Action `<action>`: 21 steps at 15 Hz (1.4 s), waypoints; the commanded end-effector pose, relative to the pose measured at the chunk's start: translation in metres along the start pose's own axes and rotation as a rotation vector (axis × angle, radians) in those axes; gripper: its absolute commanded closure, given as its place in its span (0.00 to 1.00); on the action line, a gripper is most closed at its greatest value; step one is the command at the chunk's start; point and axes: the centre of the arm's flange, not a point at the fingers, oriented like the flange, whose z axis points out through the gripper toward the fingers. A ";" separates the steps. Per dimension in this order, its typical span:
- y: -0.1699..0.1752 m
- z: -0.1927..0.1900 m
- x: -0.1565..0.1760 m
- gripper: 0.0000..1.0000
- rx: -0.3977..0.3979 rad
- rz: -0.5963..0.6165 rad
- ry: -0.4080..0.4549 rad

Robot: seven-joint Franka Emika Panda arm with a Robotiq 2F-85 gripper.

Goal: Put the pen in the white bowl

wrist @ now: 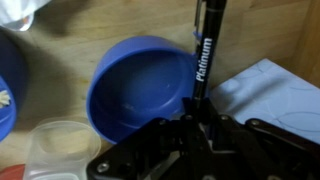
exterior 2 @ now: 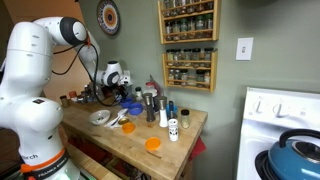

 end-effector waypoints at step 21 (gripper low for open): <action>0.059 -0.153 -0.035 0.97 -0.046 -0.341 -0.006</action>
